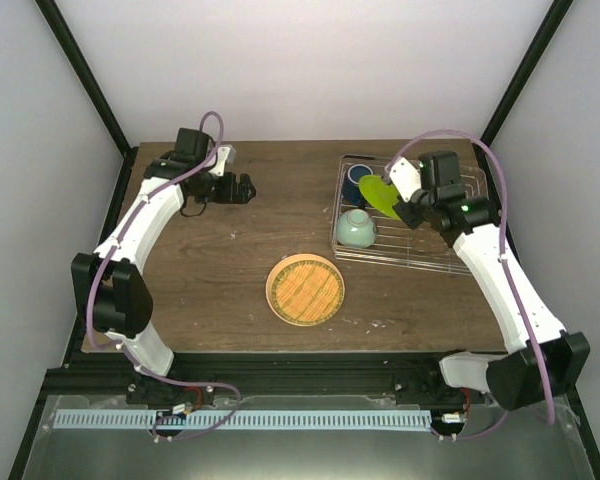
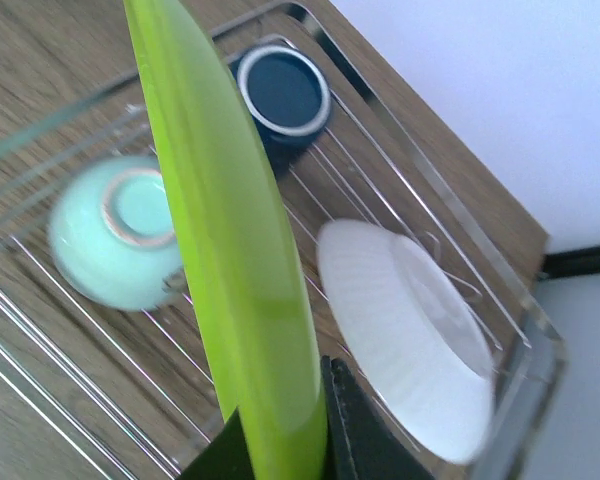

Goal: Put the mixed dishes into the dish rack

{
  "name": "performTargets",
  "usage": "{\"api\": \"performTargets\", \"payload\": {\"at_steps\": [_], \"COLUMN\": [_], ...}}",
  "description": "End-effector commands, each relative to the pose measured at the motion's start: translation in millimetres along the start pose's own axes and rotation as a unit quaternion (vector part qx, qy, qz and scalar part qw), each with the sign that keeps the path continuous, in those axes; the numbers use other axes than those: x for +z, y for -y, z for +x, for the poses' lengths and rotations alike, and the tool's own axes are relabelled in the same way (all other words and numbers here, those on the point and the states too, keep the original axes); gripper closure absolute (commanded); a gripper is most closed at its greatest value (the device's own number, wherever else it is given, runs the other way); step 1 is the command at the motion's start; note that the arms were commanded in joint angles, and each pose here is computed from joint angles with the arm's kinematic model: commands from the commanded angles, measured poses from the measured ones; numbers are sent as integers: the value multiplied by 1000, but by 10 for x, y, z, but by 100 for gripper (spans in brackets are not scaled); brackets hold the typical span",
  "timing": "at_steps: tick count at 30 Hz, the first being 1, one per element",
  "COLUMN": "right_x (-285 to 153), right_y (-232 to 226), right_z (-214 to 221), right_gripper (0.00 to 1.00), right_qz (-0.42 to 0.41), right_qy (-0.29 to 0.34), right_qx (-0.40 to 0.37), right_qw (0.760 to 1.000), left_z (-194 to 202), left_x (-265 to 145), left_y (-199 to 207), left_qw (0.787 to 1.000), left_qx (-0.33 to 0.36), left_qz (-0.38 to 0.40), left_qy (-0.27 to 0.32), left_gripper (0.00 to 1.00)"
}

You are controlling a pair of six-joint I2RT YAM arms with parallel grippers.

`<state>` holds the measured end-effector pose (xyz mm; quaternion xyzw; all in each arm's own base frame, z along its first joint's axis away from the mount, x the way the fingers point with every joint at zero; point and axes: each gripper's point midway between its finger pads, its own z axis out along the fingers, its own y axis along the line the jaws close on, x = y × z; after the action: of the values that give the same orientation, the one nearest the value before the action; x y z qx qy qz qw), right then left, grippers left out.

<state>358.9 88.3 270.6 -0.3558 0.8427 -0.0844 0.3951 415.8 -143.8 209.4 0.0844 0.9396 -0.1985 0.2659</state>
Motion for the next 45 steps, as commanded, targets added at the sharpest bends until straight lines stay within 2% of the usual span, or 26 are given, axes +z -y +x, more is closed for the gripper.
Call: {"api": "performTargets", "payload": {"at_steps": [1, 6, 14, 24, 38, 45], "right_x": [-324, -453, -398, -450, -129, 38], "right_y": [282, 398, 486, 694, 637, 702], "right_z": [114, 232, 464, 628, 851, 928], "right_gripper": [99, 99, 99, 99, 99, 99], "right_qz": [92, 139, 175, 248, 258, 273], "right_qy": [-14, -33, -94, -153, -193, -202], "right_qx": [-50, -89, -166, -267, -336, -343], "right_qw": [994, 986, 966, 919, 885, 876], "left_z": [-25, -10, 31, 56, 51, 53], "left_x": [43, 63, 41, 64, 64, 70], "left_y": [74, 80, 80, 58, 32, 23], "left_qw": [1000, 1000, 1000, 1000, 1000, 1000], "left_qx": [-4, -2, -1, -2, -2, -2], "left_qz": [25, 28, 27, 24, 16, 14], "left_qy": [9, 13, 15, 13, 14, 13], "left_gripper": [0, 0, 0, 0, 0, 0]}}
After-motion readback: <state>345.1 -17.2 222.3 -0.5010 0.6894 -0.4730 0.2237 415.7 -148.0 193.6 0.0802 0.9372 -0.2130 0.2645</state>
